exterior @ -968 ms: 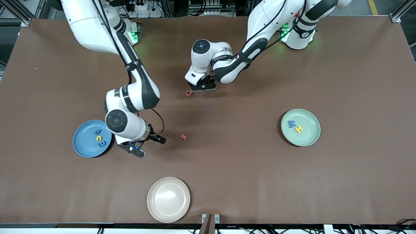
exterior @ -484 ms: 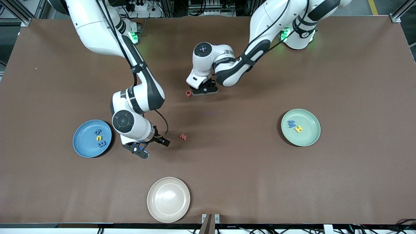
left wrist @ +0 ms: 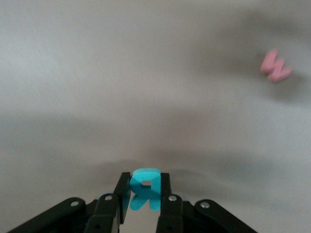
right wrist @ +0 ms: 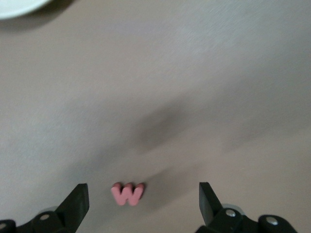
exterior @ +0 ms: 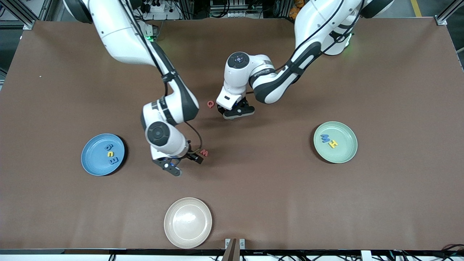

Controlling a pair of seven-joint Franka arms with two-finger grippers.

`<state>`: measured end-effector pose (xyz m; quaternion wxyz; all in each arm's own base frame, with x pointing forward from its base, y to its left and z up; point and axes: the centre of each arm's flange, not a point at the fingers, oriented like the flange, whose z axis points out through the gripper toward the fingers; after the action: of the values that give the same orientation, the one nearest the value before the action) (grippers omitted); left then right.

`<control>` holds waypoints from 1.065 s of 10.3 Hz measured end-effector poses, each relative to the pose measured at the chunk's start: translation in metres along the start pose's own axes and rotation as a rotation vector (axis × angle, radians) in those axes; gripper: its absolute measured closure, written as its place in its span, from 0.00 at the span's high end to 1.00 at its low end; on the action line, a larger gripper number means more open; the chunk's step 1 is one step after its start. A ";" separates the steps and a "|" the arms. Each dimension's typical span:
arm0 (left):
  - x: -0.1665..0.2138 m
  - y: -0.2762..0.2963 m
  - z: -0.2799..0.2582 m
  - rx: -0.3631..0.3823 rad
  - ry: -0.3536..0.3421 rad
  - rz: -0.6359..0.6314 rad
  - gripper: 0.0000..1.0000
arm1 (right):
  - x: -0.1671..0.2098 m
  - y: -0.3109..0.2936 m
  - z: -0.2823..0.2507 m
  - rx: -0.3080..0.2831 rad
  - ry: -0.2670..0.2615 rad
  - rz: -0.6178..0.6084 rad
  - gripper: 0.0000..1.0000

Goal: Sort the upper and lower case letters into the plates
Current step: 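Grasp teal R with the left gripper while the right gripper nears pink letter, then carry R to the green plate while the right gripper grasps the pink letter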

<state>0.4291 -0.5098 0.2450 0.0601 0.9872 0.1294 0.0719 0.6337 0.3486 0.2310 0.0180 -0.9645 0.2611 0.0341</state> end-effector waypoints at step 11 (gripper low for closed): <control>0.183 -0.134 -0.074 0.212 0.005 0.187 0.28 | -0.031 -0.024 0.052 0.005 0.023 -0.004 1.00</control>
<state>0.5595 -0.3254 0.3222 -0.0517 0.9955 0.0438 0.0656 0.6160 0.3880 0.1821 0.0173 -0.9654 0.2593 0.0224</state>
